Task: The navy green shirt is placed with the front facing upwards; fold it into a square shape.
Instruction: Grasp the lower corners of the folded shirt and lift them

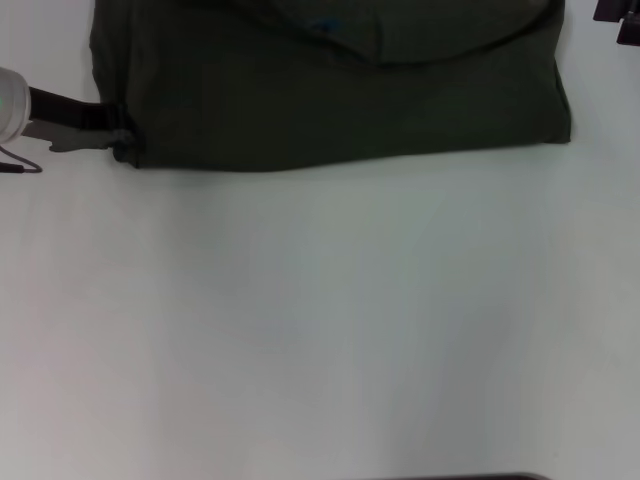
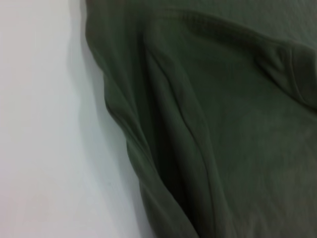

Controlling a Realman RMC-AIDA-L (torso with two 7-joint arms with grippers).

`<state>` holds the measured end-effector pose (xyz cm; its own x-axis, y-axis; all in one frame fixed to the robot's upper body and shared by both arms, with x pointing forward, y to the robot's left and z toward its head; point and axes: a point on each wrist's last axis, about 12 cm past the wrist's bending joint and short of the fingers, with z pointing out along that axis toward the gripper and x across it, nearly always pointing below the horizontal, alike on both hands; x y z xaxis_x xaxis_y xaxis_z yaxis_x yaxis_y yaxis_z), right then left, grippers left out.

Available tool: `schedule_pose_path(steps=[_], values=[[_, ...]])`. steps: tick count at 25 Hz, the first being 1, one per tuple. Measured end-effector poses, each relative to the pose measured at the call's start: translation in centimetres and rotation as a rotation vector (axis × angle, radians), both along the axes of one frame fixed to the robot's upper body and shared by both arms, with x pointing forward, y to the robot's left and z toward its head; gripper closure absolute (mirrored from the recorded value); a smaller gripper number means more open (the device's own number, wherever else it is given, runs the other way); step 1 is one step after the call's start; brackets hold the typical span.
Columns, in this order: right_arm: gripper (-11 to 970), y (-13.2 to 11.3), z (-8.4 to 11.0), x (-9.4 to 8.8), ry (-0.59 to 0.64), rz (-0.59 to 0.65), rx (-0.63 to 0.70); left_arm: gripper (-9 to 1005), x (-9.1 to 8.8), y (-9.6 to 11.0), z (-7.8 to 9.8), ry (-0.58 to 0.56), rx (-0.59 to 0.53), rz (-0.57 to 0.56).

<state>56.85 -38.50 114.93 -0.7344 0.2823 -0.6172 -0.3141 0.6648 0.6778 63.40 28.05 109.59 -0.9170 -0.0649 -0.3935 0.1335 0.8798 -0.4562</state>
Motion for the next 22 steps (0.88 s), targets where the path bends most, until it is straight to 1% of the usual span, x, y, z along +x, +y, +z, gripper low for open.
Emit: schedule_pose_path(steps=[3, 6, 10, 13, 17, 19, 22], values=[[42, -0.2, 0.1, 0.0, 0.013, 0.001, -0.011, 881, -0.1, 0.5, 0.4, 0.012, -0.002, -0.014], [43, -0.8, 0.1, -0.1, 0.052, -0.007, -0.044, 942, -0.1, 1.4, 1.0, 0.023, -0.004, -0.021], [43, -1.8, 0.2, -0.1, 0.111, -0.021, -0.108, 952, -0.3, 1.8, 1.5, 0.035, -0.009, -0.034], [43, -2.4, -0.1, 0.2, 0.153, -0.042, -0.177, 955, -0.3, 1.9, 1.6, 0.036, -0.01, -0.036], [42, -1.7, -1.1, 0.8, 0.213, -0.036, -0.264, 955, -0.2, 1.8, 1.7, 0.035, -0.012, -0.036], [42, -1.2, -1.5, 1.2, 0.221, -0.036, -0.298, 955, -0.1, 1.7, 1.8, 0.033, -0.013, -0.037], [42, 0.0, -2.0, 1.9, 0.221, -0.029, -0.3, 955, 0.0, 1.5, 2.0, 0.031, -0.016, -0.043]])
